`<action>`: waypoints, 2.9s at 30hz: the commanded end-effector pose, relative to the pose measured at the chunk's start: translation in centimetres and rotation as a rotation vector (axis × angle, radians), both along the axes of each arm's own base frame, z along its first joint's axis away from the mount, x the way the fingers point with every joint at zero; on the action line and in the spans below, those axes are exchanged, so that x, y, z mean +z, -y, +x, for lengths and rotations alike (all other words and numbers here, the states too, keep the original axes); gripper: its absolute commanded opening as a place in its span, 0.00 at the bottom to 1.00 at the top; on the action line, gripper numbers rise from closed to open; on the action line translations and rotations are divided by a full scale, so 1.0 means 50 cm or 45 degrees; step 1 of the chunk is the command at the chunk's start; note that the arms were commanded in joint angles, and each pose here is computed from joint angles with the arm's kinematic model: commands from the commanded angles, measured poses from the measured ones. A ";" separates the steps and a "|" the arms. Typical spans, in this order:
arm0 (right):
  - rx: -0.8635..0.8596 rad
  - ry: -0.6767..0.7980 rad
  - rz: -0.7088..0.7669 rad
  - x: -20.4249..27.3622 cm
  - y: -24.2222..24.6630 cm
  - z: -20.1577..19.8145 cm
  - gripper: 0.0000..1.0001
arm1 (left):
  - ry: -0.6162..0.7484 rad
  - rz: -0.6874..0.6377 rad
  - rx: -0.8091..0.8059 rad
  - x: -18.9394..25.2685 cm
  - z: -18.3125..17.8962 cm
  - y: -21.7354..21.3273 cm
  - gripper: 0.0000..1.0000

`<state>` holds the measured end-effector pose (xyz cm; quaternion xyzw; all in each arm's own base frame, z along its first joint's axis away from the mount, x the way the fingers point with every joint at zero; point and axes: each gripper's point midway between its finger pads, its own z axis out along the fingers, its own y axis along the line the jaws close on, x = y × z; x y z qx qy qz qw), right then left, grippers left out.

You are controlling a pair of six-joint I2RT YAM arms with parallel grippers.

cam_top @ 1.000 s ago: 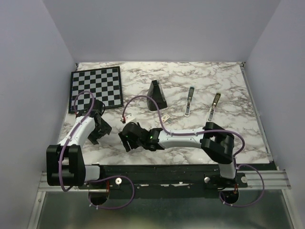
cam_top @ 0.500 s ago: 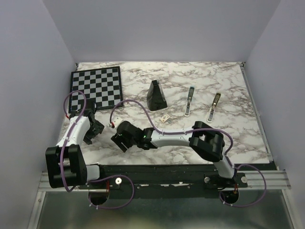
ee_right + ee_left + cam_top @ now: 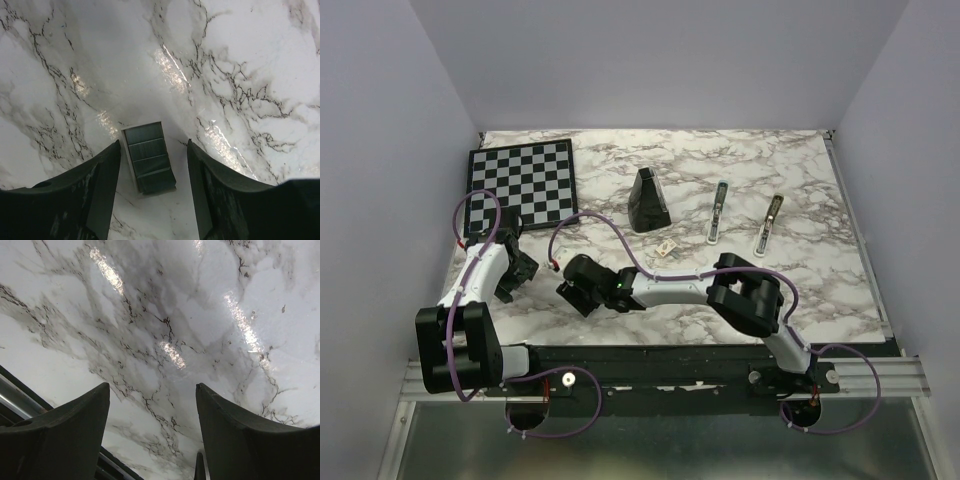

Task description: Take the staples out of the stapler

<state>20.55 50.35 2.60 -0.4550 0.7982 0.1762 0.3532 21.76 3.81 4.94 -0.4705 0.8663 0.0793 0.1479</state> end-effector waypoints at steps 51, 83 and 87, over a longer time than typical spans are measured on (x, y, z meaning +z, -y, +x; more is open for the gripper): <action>-0.939 -0.085 0.079 0.107 0.415 0.056 0.56 | 0.641 -0.367 -0.655 0.095 0.079 0.209 0.73; -1.003 -0.029 0.303 0.150 0.546 0.068 0.56 | 0.507 -0.654 -1.060 -0.019 0.057 0.471 0.35; -1.002 -0.027 0.313 0.154 0.544 0.076 0.56 | 0.491 -0.669 -1.054 -0.028 0.053 0.476 0.35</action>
